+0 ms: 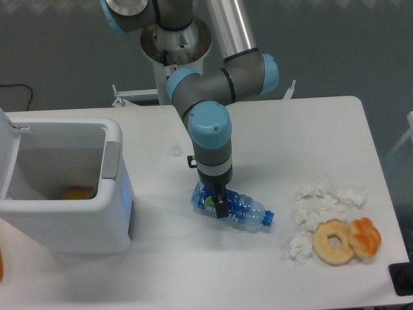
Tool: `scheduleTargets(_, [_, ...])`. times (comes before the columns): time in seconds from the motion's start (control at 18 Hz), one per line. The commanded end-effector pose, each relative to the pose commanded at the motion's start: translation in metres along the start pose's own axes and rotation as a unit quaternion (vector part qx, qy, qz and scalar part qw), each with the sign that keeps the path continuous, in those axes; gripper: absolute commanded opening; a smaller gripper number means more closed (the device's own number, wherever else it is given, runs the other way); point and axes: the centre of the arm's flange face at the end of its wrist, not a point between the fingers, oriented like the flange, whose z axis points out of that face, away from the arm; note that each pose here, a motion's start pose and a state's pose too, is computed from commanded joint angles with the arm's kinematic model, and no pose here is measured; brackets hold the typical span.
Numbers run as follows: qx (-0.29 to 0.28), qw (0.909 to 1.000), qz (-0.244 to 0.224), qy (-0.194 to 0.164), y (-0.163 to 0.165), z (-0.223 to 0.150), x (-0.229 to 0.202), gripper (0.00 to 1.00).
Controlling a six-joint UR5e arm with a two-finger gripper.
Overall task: Pick up the plastic bottle
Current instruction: 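Lower the gripper around the bottle's middle near the label, then close the gripper fingers on the bottle body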
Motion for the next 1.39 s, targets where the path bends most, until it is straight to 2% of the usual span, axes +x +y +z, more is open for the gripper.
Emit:
scheduleTargets(0.67, [0.002,0.9999,0.009,0.015,-0.004,0.013,0.008,1.00])
scheduleTargets(1.39, [0.004,0.9997,-0.011,0.020,-0.015,0.022,0.006,1.00])
